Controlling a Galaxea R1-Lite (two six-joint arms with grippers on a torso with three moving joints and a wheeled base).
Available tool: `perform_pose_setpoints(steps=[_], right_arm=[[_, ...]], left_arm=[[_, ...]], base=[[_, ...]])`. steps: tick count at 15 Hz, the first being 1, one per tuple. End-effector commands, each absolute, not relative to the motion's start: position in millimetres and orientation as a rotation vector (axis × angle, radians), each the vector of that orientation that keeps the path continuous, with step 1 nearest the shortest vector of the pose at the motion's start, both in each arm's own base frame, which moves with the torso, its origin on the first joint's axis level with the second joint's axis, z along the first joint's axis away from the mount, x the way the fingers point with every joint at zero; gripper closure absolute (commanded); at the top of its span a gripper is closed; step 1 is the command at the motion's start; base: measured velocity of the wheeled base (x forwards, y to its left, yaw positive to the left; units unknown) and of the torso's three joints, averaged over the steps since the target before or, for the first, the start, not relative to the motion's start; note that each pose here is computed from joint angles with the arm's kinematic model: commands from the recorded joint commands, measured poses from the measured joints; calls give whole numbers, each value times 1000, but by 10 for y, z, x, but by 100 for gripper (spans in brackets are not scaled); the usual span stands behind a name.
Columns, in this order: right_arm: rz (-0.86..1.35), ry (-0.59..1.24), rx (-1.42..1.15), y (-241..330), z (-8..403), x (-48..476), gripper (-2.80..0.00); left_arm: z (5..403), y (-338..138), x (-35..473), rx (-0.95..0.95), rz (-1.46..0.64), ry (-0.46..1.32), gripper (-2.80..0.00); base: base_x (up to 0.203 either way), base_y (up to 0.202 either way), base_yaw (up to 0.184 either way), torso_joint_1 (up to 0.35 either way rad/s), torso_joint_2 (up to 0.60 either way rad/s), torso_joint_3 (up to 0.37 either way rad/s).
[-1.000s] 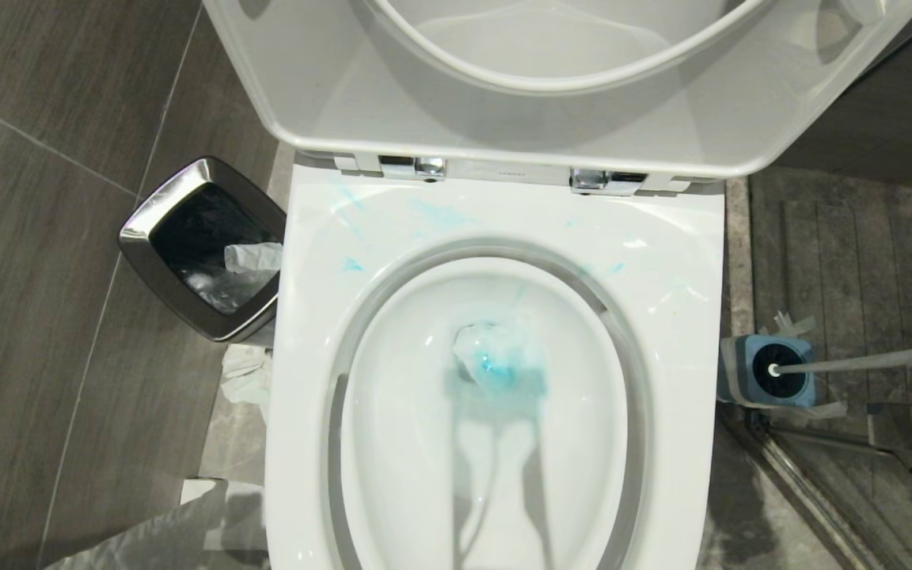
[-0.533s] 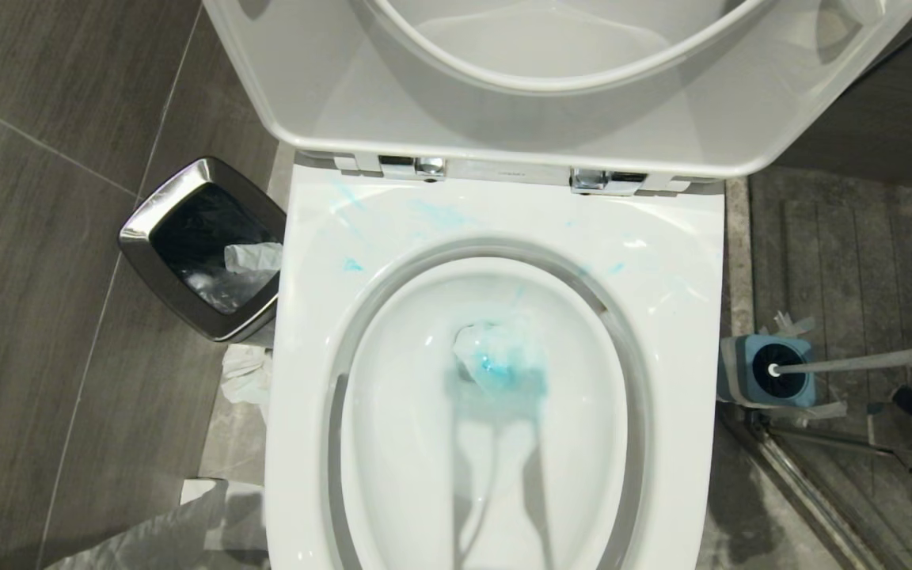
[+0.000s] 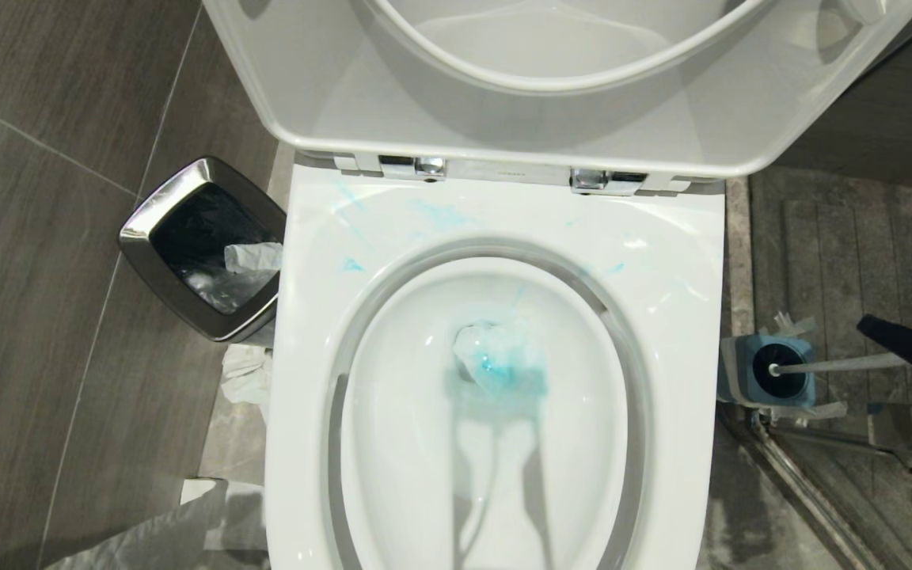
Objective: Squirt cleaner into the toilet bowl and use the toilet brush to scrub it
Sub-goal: Scrub the toilet bowl
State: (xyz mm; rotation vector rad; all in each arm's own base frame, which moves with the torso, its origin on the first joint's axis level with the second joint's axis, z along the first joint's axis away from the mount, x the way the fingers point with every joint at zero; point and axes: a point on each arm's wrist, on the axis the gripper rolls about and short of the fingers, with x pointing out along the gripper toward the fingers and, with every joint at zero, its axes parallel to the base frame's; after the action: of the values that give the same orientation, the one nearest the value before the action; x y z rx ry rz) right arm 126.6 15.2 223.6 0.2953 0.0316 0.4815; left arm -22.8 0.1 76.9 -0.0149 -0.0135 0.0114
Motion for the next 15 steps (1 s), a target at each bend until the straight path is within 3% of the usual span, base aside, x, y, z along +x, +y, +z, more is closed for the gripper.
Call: perform_pose_setpoints(steps=[1,15], right_arm=[[476,64,302,157,2204,1405,0],[494,63,299,196,2236,1454,0]], left_arm=[[748,1,-222,-15,12,-6,0],[748,1,-222,-15,12,-6,0]], base=[[0,0,0,0,0,0],[0,0,0,0,0,0]])
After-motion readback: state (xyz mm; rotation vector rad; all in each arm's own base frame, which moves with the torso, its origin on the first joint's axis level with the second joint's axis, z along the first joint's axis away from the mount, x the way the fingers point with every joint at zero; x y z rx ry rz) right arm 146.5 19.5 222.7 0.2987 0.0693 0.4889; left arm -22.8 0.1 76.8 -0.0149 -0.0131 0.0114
